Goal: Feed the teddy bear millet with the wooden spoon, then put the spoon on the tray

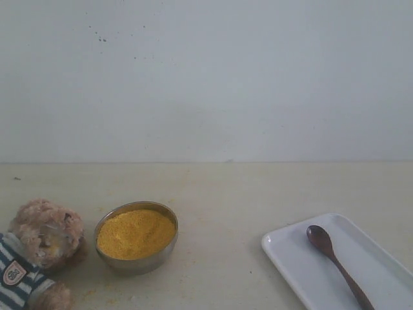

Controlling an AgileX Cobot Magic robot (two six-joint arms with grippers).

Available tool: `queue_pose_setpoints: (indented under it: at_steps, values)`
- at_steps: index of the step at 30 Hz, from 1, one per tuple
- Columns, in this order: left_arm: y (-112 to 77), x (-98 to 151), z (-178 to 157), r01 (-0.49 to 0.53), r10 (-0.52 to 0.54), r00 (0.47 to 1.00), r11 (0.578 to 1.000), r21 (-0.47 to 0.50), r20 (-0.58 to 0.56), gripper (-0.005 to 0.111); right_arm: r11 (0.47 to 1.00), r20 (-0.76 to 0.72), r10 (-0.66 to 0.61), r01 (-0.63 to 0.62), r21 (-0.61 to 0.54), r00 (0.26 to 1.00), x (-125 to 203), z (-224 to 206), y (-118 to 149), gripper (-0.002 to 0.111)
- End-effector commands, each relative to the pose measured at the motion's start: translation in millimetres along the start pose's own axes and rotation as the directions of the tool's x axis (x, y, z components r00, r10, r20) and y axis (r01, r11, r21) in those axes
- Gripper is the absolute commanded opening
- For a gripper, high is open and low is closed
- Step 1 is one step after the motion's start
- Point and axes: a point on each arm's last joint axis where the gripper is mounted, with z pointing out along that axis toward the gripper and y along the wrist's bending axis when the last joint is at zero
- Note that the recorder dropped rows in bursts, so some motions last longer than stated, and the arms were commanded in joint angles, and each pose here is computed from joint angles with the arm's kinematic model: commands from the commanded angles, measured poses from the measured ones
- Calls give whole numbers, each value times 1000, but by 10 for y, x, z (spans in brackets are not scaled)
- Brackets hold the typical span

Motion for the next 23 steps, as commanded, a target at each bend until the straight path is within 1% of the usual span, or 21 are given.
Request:
queue_pose_setpoints:
  at_steps: [1, 23]
  values:
    - [2, -1, 1, 8, -8, 1000, 1000, -4, 9, 4, 1000, 4, -9, 9, 6, 1000, -6, -6, -4, 0]
    - [2, -1, 1, 8, -8, 1000, 1000, -4, 9, 4, 1000, 18, -7, 7, 5, 1000, -19, -6, -4, 0]
